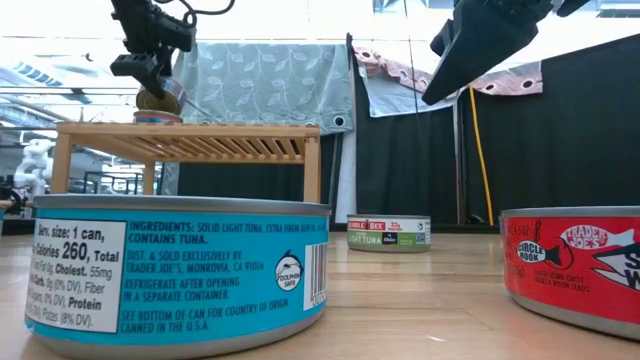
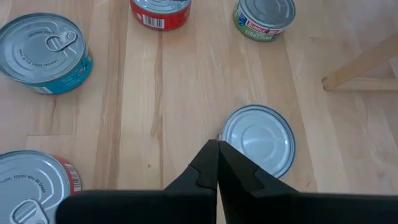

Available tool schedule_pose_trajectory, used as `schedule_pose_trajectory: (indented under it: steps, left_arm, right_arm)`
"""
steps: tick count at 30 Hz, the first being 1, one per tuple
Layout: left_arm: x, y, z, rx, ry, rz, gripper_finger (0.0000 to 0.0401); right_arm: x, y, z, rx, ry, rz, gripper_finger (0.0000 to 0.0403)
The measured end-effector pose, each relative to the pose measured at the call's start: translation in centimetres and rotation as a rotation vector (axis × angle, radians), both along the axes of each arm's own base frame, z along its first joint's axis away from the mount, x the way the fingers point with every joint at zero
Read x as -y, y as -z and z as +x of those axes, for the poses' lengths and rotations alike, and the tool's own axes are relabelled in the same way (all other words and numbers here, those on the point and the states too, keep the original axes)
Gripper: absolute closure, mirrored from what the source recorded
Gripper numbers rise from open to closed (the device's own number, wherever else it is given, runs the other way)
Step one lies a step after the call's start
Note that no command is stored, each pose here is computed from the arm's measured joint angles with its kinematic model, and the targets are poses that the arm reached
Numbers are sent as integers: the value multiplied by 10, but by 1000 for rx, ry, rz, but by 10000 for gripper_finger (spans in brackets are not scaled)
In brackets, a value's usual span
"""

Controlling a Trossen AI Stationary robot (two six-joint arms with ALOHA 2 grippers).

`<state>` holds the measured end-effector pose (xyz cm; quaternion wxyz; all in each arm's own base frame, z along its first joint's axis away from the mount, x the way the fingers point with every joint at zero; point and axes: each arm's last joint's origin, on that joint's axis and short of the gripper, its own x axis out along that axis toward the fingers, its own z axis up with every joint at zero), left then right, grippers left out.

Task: Stack canned seafood by type on shelf
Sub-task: Stack the left blue can on top of the other blue can

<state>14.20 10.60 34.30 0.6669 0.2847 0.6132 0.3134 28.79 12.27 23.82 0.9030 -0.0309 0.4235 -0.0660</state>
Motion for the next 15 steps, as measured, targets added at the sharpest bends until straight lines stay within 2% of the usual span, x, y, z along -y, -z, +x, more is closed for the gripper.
schedule_pose_trajectory:
  steps: [4, 15]
  left_arm:
    - [2, 2, -2, 7, -2, -35, 151]
    - [2, 1, 2, 83, 17, -67, 54]
  right_arm:
    - [0, 0, -1, -5, 11, 6, 403]
    - [0, 0, -1, -4, 12, 7, 403]
